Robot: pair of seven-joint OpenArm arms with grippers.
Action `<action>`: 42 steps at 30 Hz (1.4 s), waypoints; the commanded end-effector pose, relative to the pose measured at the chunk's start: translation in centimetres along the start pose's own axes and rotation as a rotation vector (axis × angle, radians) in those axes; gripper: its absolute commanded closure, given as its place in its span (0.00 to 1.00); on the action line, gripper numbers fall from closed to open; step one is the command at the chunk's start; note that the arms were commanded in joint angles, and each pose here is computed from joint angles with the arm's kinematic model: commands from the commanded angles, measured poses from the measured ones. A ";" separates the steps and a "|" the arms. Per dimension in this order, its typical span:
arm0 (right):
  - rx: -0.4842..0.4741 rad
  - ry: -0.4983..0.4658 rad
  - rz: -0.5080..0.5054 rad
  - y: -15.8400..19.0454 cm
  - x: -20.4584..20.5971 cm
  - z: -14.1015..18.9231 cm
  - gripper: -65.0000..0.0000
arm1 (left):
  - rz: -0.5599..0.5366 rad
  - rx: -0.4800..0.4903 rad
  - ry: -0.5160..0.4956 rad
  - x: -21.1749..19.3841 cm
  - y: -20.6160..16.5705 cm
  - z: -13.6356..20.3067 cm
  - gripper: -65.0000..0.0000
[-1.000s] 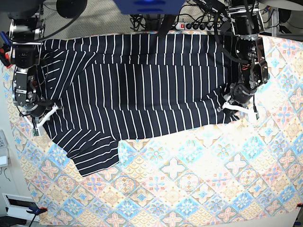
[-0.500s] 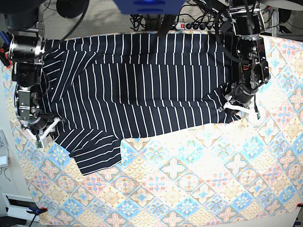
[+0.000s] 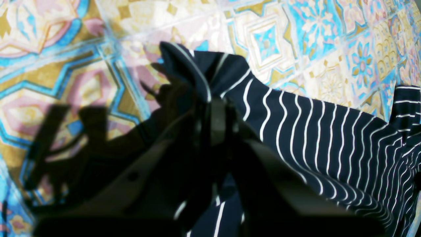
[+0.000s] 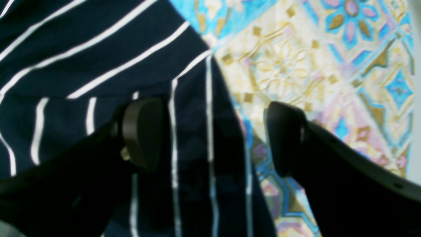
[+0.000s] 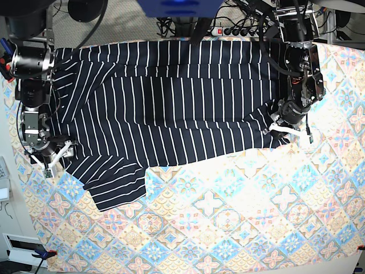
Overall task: Fold the T-shirt properly
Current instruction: 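Drag the grasped fabric with both grippers toward the robot, folding the shirt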
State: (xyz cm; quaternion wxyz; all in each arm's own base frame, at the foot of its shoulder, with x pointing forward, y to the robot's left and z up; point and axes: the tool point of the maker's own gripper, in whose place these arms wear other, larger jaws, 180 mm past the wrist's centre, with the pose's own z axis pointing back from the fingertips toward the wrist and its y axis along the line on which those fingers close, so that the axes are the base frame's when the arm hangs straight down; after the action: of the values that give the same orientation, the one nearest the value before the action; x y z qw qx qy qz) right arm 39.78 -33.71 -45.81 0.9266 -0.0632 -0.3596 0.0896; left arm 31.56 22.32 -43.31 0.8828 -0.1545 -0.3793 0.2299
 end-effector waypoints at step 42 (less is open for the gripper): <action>0.068 -0.128 0.034 -0.9 -2.5 6.7 0.95 | -0.025 -0.025 -0.048 1.5 -0.6 0.6 1.00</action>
State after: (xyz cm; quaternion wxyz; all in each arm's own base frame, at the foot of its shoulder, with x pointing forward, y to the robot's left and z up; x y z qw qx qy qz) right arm 32.31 -33.40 -44.30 0.9116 -0.0164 -0.3924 0.1218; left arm 31.15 22.11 -43.33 0.8839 -0.1557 -0.3786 0.2262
